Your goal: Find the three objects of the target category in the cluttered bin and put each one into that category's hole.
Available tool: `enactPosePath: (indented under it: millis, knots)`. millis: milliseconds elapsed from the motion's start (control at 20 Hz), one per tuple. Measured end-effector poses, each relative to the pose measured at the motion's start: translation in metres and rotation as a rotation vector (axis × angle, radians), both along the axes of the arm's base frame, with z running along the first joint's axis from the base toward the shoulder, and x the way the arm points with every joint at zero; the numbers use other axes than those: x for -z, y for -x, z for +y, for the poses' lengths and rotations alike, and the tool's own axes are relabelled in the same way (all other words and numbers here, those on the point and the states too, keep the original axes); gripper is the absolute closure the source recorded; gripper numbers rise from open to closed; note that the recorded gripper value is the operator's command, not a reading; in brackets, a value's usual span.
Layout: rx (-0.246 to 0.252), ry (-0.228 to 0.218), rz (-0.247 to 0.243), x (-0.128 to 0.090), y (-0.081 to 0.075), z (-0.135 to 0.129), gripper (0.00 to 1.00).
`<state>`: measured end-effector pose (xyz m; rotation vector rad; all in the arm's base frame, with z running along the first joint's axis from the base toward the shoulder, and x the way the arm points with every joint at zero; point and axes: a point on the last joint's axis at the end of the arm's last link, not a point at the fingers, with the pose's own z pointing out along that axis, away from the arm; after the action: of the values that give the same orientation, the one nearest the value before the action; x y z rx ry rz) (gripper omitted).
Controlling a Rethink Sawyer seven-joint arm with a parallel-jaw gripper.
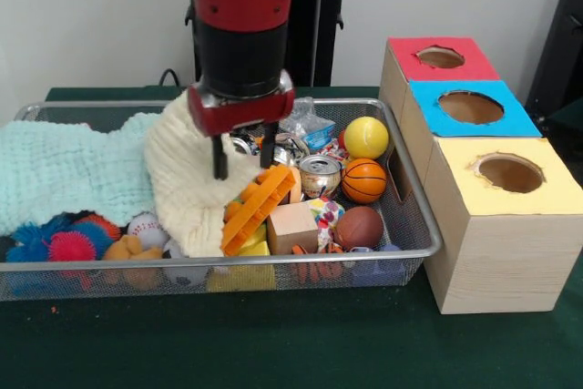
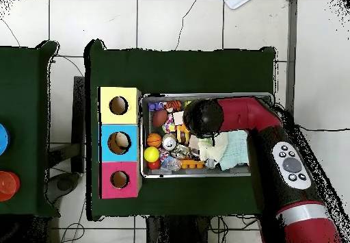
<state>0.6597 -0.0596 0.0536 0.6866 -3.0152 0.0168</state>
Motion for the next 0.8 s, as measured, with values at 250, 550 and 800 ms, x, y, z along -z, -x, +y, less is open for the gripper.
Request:
enactPosePath:
  millis: [250,550,800]
  knots:
    - [-0.061,0.005,0.025,-0.025,0.022,0.055,0.00]
    - [-0.095,-0.013,0.047,-0.031,0.063,0.126,0.00]
    - [-0.083,-0.023,0.032,-0.020,0.090,0.155,0.00]
